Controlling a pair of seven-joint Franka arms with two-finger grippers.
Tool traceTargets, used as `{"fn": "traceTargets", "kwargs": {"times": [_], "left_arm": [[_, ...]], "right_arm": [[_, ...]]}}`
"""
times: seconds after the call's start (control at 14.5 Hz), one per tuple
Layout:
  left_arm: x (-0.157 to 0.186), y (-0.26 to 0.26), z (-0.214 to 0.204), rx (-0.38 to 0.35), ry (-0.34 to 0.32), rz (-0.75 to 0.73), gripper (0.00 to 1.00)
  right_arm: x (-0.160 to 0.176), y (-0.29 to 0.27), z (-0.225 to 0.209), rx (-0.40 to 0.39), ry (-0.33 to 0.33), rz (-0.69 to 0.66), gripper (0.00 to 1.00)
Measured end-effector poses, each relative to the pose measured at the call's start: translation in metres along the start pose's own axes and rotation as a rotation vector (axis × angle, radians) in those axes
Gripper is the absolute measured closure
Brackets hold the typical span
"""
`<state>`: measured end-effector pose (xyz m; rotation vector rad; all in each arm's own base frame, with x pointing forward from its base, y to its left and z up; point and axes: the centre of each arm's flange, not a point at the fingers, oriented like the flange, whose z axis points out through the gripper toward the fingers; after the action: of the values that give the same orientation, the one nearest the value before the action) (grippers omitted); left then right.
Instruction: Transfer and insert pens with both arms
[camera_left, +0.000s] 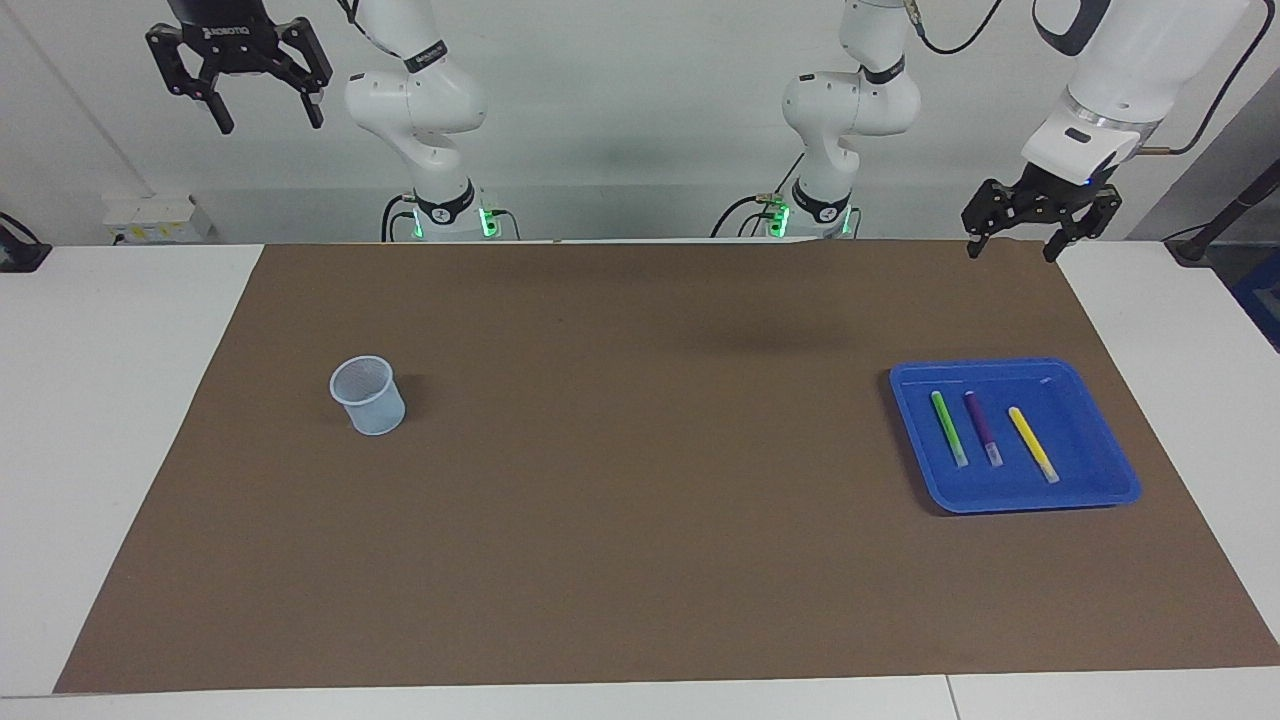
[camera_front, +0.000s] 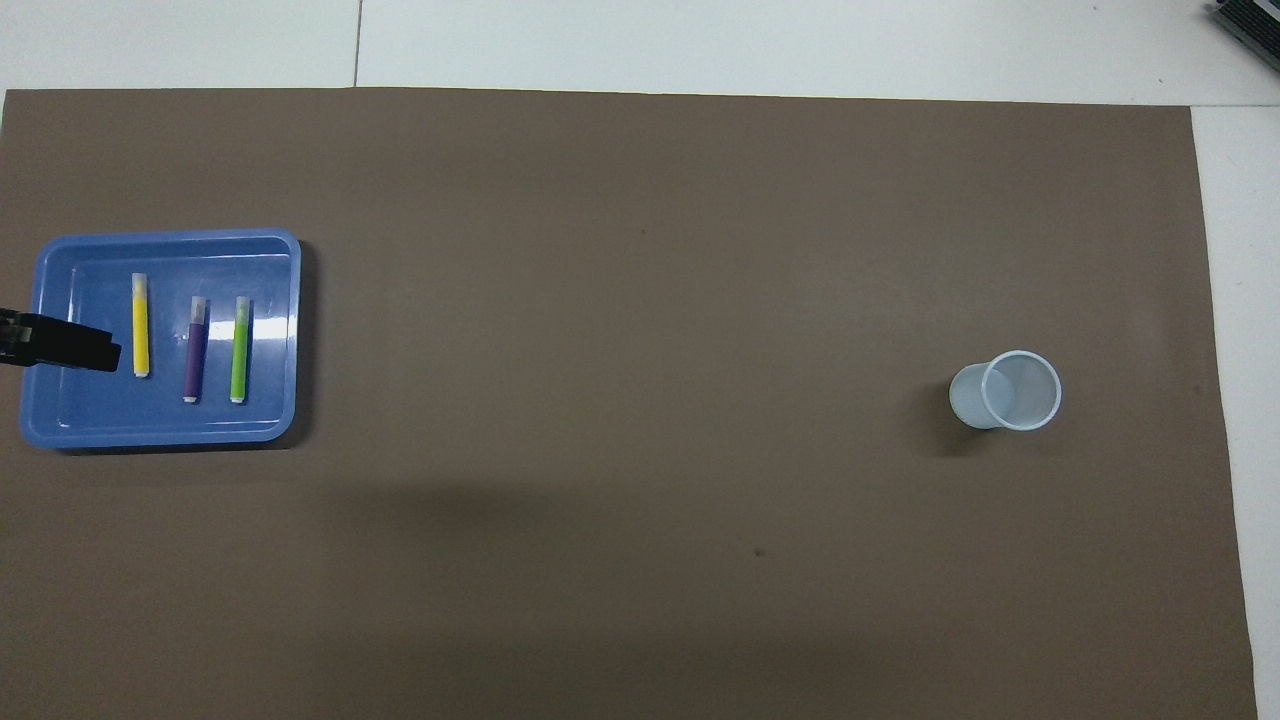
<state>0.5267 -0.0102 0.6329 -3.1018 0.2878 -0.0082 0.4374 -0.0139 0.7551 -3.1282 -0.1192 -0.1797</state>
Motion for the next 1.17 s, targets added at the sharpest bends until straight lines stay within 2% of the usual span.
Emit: {"fn": "traceTargets", "kwargs": {"times": [0.27,0.62,1.17], "left_arm": [[0.000,0.000,0.000,0.000,0.000,0.000,0.00],[0.000,0.000,0.000,0.000,0.000,0.000,0.00],[0.000,0.000,0.000,0.000,0.000,0.000,0.00]], "right_arm": [[-0.005,0.026,0.000,0.006,-0.009,0.057,0.00],[-0.001,-0.005,0.002,0.007,-0.013,-0.003,0.00],[-0.005,0.000,0.034,0.017,-0.084,0.008,0.00]]}}
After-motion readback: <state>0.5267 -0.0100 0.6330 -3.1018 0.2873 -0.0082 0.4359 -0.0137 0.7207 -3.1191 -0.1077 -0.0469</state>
